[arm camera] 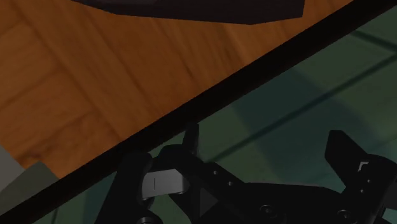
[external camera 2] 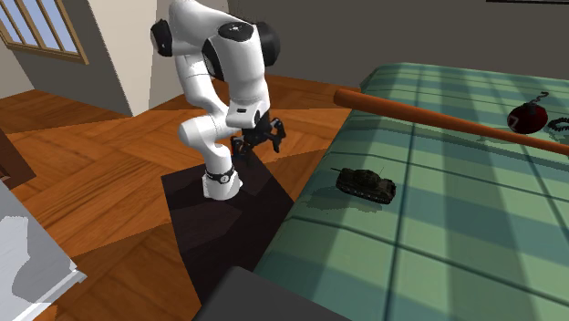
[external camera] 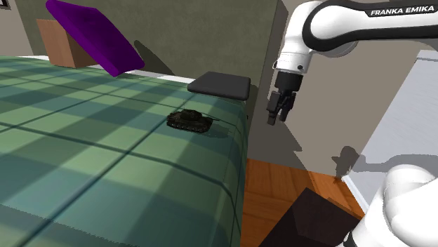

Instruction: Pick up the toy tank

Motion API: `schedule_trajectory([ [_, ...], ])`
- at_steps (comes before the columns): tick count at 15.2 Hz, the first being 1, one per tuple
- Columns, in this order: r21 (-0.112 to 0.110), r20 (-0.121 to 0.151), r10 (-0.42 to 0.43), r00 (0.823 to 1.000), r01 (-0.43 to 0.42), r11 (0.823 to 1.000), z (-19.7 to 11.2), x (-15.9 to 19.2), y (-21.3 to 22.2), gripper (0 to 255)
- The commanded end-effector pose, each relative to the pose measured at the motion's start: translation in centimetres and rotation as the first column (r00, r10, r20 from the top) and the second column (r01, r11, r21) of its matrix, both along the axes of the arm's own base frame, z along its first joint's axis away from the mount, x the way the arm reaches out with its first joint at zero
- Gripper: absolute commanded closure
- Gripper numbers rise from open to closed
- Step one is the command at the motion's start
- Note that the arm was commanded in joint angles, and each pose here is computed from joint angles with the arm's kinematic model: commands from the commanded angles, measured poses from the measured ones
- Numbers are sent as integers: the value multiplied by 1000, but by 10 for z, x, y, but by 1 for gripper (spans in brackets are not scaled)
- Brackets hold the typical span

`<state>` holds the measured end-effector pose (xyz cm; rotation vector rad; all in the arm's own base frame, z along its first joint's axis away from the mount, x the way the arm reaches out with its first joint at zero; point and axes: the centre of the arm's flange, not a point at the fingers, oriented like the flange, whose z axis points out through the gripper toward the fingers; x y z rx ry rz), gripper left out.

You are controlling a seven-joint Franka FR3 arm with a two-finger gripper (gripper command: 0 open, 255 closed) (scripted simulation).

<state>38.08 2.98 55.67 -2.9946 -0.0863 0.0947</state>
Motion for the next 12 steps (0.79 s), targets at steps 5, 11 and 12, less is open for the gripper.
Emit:
schedule_trajectory([
  [5,9,37,116,993,-117,993,5,60,46,0],
  [11,13,75,229,971,-231,973,13,117,97,0],
  [12,13,81,248,965,-249,968,14,126,106,0],
])
